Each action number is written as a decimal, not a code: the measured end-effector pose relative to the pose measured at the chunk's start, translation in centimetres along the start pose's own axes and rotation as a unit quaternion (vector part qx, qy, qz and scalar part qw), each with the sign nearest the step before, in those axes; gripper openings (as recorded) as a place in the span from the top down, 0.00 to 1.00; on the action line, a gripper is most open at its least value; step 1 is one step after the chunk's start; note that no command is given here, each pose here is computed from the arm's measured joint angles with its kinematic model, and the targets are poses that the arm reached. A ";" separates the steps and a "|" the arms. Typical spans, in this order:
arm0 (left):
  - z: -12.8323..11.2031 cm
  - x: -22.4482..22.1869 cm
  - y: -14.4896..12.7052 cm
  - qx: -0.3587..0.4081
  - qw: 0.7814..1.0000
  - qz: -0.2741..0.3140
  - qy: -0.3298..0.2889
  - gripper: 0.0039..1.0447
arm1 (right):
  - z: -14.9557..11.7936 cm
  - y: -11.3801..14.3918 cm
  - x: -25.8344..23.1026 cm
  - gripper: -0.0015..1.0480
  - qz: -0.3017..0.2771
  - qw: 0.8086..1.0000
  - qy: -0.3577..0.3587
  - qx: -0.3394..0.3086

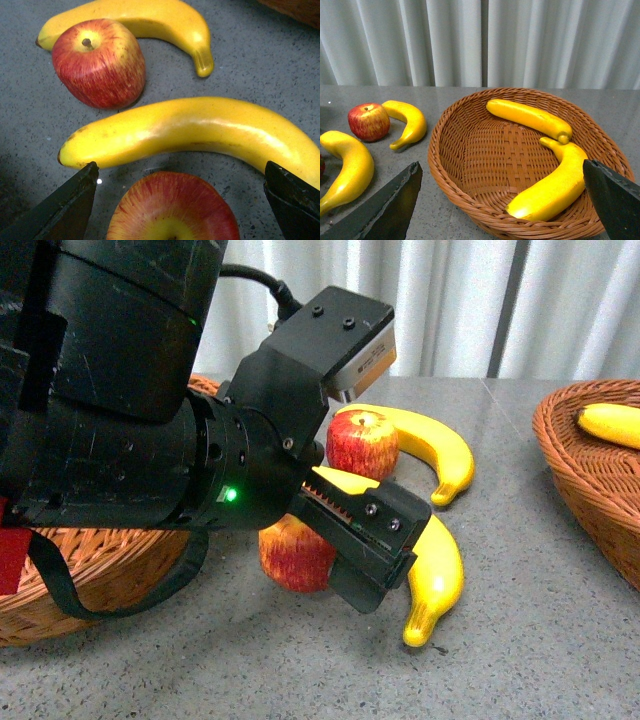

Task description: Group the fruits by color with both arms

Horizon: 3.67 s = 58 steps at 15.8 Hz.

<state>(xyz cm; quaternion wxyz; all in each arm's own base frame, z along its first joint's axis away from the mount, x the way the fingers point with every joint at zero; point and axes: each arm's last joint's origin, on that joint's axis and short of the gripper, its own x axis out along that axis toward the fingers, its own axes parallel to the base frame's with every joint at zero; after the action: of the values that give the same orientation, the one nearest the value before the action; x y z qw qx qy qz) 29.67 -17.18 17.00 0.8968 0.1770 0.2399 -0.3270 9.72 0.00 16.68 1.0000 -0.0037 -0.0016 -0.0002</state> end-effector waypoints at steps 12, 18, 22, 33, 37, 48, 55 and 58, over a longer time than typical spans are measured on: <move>2.4 -7.8 6.4 -0.139 0.977 0.146 -0.066 0.48 | 0.0 0.0 0.0 0.06 0.000 1.000 0.000 0.000; -3.9 -8.1 10.8 -0.267 0.931 0.249 0.002 0.49 | 0.0 0.0 0.0 0.06 0.000 1.000 0.000 0.000; -5.4 -7.0 10.7 -0.273 0.930 0.245 0.027 0.44 | 0.0 0.0 0.0 0.06 0.000 1.000 0.000 0.000; 6.5 -1.7 6.6 -0.164 0.981 0.075 -0.073 0.06 | 0.0 0.0 0.0 0.06 0.000 1.000 0.000 0.000; 7.5 4.3 5.7 -0.086 0.994 0.042 -0.054 0.06 | 0.0 0.0 0.0 0.06 0.000 1.000 0.000 0.000; 5.3 10.1 7.1 -0.071 0.997 -0.006 -0.024 0.06 | 0.0 0.0 0.0 0.06 0.000 1.000 0.000 0.000; 4.7 10.2 6.6 -0.071 0.997 -0.020 -0.001 0.37 | 0.0 0.0 0.0 0.06 0.000 1.000 0.000 0.000; 5.4 7.7 7.1 -0.065 0.998 0.019 -0.013 0.39 | 0.0 0.0 0.0 0.06 0.000 1.000 0.000 0.000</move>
<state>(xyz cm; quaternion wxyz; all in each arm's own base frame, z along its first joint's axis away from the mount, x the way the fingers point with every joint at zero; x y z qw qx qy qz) 41.27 -18.45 18.39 0.9155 0.1184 0.2452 -0.2960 9.72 0.00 16.68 1.0000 -0.0037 -0.0014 -0.0002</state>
